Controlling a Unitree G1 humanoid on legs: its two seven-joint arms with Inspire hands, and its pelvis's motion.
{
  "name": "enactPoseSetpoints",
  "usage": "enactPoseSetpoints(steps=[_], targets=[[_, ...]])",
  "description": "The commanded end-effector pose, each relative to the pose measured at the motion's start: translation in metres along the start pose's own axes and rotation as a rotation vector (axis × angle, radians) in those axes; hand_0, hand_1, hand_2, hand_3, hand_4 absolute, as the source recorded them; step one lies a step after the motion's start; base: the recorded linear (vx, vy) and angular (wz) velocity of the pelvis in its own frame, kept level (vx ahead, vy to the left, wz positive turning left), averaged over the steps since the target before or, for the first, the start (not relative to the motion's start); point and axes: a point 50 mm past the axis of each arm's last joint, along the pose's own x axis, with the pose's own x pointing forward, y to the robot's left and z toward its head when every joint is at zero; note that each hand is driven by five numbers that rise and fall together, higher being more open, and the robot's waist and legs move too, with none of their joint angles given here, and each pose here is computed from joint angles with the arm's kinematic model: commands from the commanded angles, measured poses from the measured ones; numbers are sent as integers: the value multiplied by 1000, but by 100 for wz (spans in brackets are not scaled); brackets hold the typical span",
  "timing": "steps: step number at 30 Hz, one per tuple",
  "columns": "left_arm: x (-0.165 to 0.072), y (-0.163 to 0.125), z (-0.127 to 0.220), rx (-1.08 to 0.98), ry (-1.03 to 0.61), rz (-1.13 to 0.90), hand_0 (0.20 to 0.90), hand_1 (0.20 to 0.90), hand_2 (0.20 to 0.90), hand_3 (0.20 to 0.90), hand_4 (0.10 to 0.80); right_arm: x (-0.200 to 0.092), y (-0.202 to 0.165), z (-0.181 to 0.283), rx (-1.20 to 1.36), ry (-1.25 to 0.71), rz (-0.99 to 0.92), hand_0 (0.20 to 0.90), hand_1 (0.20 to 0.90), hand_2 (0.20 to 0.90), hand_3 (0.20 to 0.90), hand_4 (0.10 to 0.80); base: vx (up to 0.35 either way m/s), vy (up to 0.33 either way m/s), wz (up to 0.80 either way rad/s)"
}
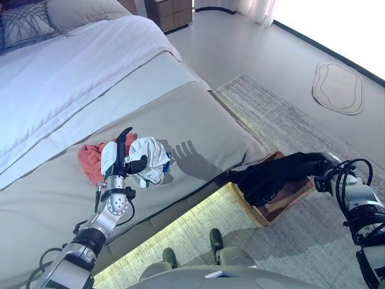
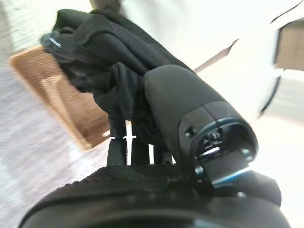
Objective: Pick up the clothes from the bed and place them into the basket
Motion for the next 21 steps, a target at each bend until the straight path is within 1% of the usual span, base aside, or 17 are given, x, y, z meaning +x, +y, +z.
enactPoseSetpoints(steps=[1,3,9,10,11,15,21], targets=[[25,15,33,-47,-182,75,900,900,900,900,800,-2,-30,48,-35,-160,-164,300,300,300,200,100,0,0,0],[24,15,34,-49,-184,79,900,900,900,900,800,0,-36,39,-44,-119,-216,300,300,300,200,100,0,0,0],[25,17,33,-46,-189,72,900,900,900,900,800,-1,-45,31,-56,-100,-255,300,300,300,200,100,2,-11,1],[26,18,33,-45,-192,68,900,900,900,900,800,-1,-46,34,-74,-132,-246,432,432,432,354,254,22,-32,0],[26,19,34,-45,-194,65,900,900,900,900,800,-2,-46,37,-86,-161,-236,900,900,900,900,800,0,0,0],[26,19,35,-49,-194,62,900,900,900,900,800,-5,-37,55,-129,-249,-178,900,900,900,900,800,0,0,0],[22,15,32,-50,-177,62,900,900,900,900,800,-9,-30,59,-193,-297,-159,900,900,900,900,800,0,0,0]])
